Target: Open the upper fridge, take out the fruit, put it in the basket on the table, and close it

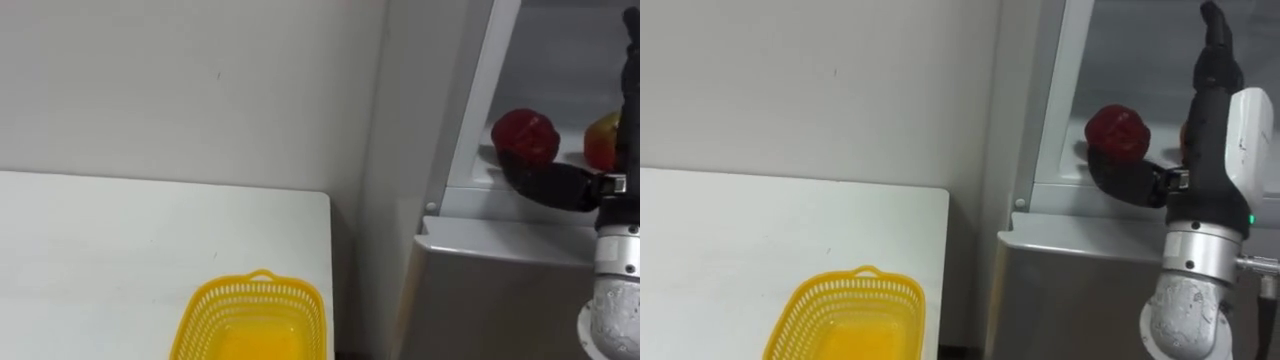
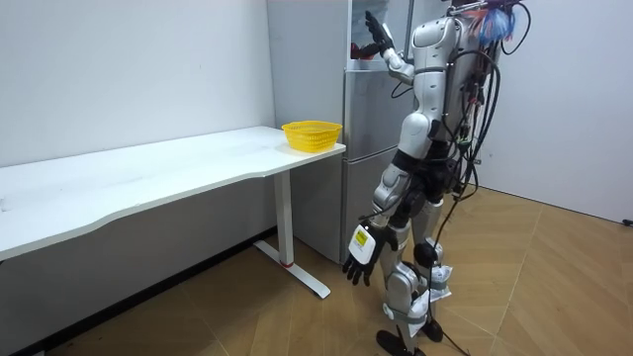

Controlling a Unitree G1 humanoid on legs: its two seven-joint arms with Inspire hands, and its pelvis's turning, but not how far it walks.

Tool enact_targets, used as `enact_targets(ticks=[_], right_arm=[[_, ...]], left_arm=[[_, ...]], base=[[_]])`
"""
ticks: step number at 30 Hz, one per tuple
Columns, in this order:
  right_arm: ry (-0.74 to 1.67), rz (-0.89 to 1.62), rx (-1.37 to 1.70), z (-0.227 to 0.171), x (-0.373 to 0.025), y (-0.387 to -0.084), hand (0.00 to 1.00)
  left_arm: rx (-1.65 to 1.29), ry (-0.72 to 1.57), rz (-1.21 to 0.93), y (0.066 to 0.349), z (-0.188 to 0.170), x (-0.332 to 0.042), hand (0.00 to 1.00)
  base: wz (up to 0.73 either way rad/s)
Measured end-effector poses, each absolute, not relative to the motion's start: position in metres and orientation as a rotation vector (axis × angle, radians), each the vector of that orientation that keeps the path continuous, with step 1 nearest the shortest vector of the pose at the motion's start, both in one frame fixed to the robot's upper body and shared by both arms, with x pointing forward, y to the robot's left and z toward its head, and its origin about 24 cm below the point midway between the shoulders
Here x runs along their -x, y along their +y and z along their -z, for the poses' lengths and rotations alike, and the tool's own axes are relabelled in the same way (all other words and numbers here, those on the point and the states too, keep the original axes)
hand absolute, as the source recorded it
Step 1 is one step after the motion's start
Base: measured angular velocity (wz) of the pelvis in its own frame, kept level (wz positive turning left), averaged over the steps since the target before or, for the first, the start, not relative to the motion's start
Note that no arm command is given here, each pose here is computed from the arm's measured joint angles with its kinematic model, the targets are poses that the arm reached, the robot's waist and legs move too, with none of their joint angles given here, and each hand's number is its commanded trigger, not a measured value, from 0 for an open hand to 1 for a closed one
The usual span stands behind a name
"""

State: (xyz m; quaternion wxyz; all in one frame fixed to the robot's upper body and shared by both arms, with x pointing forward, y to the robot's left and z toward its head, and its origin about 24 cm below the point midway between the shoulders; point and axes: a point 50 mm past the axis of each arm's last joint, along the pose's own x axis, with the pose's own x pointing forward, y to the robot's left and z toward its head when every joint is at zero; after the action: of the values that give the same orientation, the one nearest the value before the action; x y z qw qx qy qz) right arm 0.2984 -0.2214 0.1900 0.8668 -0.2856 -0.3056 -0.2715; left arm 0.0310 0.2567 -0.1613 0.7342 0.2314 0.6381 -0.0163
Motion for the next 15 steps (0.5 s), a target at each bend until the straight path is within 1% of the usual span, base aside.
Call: enact_targets(ticks=[7,15], right_arm=[[-0.594,0.559,0.599,-0.184,-0.306,-0.222,0.00],[-0.515,0.531,0.513,-0.180,-0.319,-0.227,0.00]], left_arm=[[-0.510,1.409,0.036,0.258,0.161,-0.029,0.00],[-0.513,1.427,0.016,0.262,0.160,-0.028,0.00]], base=[[0.00],[0.00]])
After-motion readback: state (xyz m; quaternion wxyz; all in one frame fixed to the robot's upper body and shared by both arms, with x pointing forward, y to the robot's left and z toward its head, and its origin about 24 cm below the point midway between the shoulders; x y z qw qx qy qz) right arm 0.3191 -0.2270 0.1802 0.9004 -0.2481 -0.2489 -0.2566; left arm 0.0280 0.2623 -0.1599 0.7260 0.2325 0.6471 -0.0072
